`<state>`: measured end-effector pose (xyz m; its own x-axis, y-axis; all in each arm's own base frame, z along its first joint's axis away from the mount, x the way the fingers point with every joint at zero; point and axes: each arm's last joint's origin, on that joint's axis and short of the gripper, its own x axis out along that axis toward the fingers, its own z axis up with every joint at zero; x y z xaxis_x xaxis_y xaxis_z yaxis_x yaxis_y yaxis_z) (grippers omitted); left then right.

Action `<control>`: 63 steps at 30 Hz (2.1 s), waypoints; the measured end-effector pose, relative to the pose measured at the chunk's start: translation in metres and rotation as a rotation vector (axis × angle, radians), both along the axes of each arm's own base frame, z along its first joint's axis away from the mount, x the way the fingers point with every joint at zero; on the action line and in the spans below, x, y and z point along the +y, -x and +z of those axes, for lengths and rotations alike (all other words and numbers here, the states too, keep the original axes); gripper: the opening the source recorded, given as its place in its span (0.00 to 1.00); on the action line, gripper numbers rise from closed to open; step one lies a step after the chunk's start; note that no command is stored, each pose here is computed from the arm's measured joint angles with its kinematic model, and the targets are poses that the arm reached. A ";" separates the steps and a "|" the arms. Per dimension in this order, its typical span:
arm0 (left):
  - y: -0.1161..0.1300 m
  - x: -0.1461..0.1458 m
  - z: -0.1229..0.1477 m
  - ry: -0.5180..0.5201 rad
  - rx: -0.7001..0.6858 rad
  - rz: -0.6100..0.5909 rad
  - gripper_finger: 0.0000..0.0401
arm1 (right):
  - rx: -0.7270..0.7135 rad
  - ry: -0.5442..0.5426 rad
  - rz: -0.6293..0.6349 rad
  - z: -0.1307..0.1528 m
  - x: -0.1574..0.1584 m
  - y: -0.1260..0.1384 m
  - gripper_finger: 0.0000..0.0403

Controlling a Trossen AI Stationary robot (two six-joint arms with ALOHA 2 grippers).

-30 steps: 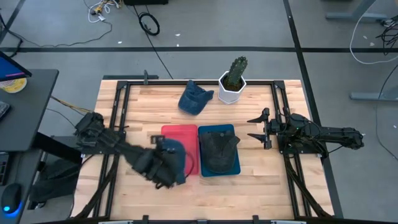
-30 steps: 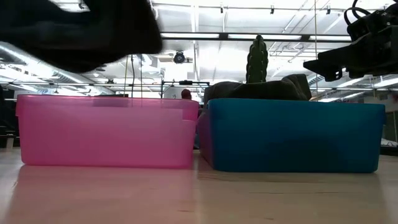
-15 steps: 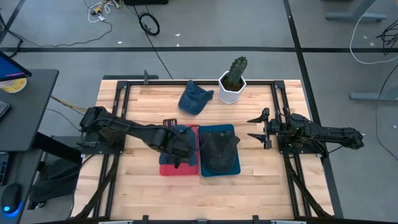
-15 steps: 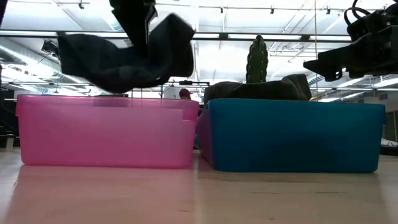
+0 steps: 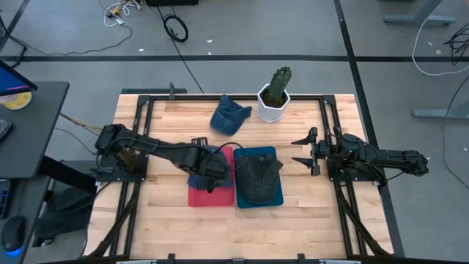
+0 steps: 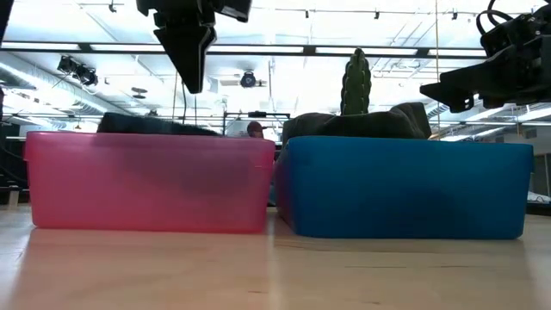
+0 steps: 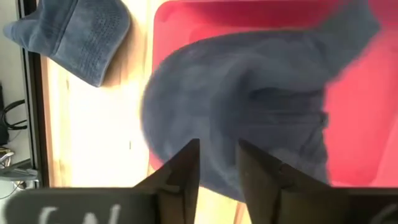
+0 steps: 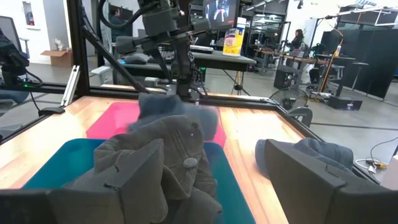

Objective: Pick & Place hat
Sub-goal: Put the bottom dark blue cap into the red bin, then put the dark blue cap into the red bin

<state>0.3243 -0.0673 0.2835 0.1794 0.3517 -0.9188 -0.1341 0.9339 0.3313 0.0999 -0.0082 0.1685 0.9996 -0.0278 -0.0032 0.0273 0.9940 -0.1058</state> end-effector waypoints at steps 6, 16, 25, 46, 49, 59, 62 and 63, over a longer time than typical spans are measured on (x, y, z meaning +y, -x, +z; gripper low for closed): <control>0.000 0.000 0.000 -0.009 0.017 -0.045 0.36 | 0.000 0.000 0.001 0.000 0.000 0.000 0.70; -0.014 0.032 0.001 -0.049 0.016 -0.172 0.37 | 0.000 0.000 0.001 0.000 0.000 0.000 0.70; -0.031 0.111 0.005 0.008 -0.081 -0.283 0.39 | 0.000 0.000 0.001 0.000 0.000 0.000 0.70; -0.020 0.246 -0.009 0.028 -0.205 -0.415 0.39 | 0.000 0.000 0.001 0.000 0.000 0.000 0.70; -0.023 0.257 -0.029 0.077 -0.165 -0.418 0.39 | 0.000 0.000 0.000 0.000 0.000 0.000 0.70; -0.039 0.295 -0.088 0.068 -0.141 -0.448 0.37 | 0.000 0.000 0.000 0.000 0.000 0.000 0.70; -0.036 0.303 -0.093 0.070 -0.136 -0.432 0.37 | 0.000 0.000 0.000 0.000 0.000 0.000 0.70; -0.035 0.305 -0.095 0.072 -0.135 -0.426 0.37 | 0.000 0.000 0.000 0.000 0.000 0.000 0.70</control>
